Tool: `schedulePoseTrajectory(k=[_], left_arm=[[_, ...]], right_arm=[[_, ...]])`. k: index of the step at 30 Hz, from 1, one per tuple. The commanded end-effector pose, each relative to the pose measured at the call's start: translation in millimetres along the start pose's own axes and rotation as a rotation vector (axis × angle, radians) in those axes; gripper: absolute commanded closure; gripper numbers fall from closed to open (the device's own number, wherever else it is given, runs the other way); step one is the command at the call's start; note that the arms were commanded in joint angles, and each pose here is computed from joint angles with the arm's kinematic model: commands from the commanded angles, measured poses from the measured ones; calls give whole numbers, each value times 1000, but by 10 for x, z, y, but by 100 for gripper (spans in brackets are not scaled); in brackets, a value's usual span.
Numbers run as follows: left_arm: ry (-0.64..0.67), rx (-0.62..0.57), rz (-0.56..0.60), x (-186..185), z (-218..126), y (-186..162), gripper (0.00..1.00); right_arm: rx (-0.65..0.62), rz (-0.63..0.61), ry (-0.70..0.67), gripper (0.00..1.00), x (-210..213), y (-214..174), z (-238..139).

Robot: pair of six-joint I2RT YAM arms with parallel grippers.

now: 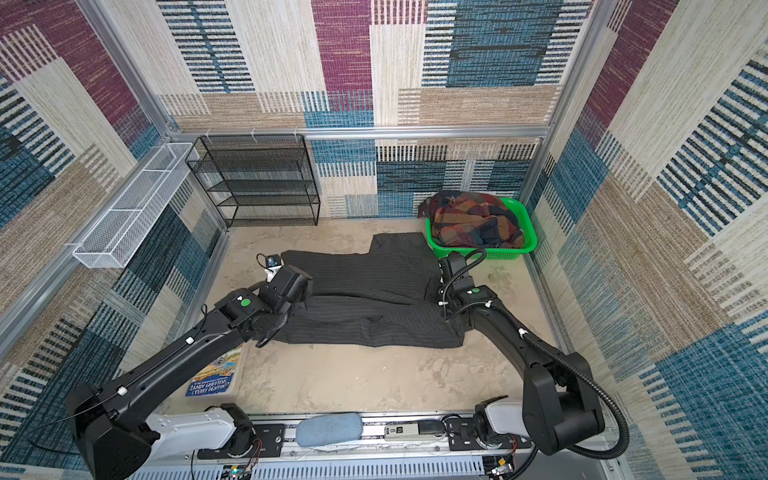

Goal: Fold and stack the long sleeve shirts

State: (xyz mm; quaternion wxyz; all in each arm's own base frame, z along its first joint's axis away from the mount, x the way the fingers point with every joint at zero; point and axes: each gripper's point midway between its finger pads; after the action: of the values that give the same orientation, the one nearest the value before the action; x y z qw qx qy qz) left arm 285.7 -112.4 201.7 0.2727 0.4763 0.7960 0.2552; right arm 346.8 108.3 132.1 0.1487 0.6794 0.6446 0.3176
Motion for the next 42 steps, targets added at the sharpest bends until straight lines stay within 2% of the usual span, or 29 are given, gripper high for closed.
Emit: schedulePoseTrajectory(k=[1,6,10,13,18,21,30,36,42], left_arm=[[-33,-5,-84,19,3,-61,100],[-14,15,-144,260,33,-253,99],[0,51,-181,368,68,-398,88],[-6,69,-202,398,60,-449,86],[-7,94,-211,504,72,-573,74],[-12,100,-228,566,67,-626,74],[-58,118,-294,656,5,-714,66],[-91,149,-311,621,-41,-752,62],[-103,175,-328,627,-141,-742,59]], right_arm=[[-4,-13,72,56,136,29,26],[0,-12,137,59,260,60,110],[7,-21,150,61,310,104,181],[17,-39,164,62,372,151,259],[13,-93,234,63,633,301,395],[32,-151,273,64,822,286,508],[171,-194,326,68,960,-194,745],[266,-162,305,70,857,-681,647],[282,-132,233,71,609,-979,509]])
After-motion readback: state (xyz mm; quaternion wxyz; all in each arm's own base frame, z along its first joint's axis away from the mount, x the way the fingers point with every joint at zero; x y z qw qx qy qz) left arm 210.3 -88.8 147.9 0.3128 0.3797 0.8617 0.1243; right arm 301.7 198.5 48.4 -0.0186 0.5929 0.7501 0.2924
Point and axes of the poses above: each gripper's point midway between its finger pads, its own z axis out along the fingers, its own x axis along the line the jaws close on, y = z × x, and after that the axes turned 13 degrees about -z, right-handed
